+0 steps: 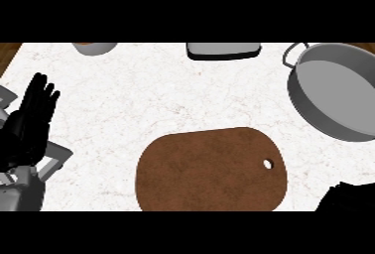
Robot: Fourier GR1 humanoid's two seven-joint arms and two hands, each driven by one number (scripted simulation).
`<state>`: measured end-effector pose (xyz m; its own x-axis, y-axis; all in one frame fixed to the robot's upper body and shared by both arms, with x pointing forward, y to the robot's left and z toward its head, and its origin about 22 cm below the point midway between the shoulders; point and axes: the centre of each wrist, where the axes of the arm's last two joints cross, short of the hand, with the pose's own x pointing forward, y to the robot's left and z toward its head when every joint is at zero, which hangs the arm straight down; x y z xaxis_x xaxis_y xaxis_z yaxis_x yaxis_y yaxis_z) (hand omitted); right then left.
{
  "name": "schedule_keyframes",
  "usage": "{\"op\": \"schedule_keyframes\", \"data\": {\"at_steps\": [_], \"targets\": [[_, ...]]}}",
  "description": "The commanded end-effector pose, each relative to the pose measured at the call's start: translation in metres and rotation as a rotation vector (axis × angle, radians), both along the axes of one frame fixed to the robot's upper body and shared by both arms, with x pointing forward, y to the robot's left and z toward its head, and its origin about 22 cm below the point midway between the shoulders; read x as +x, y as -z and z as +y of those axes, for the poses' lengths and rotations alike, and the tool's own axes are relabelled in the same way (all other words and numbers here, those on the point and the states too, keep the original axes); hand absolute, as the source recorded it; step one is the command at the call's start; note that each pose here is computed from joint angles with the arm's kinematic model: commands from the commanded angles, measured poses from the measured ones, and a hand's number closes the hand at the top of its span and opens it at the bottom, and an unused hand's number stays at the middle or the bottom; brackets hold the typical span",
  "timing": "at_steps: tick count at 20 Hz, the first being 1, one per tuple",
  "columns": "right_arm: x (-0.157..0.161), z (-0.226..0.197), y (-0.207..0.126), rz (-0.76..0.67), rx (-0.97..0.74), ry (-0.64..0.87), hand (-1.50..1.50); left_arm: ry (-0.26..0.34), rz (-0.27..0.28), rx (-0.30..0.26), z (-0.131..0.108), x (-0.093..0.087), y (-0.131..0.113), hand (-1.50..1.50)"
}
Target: Pick the tomato from the cutting board and place it in the pot
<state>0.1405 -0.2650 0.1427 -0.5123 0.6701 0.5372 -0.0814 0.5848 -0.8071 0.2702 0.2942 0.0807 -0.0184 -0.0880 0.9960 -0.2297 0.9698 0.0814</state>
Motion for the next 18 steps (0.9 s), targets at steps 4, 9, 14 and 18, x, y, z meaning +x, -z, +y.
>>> {"op": "schedule_keyframes", "data": {"at_steps": [4,9,14,18], "targets": [[0.02,-0.08,-0.039,-0.124,0.137,0.192,1.5,0.042,-0.015,-0.007,0.0,0.012,-0.004,0.0],[0.041,-0.144,-0.038,-0.059,0.242,0.217,1.5,0.065,-0.007,-0.008,-0.01,0.004,-0.003,0.0],[0.071,-0.191,-0.037,-0.014,0.218,0.289,1.5,0.078,-0.015,-0.004,-0.012,0.001,0.001,0.0],[0.102,-0.201,-0.028,-0.007,0.213,0.29,1.5,0.074,-0.022,0.007,-0.023,0.024,0.0,0.0]]}}
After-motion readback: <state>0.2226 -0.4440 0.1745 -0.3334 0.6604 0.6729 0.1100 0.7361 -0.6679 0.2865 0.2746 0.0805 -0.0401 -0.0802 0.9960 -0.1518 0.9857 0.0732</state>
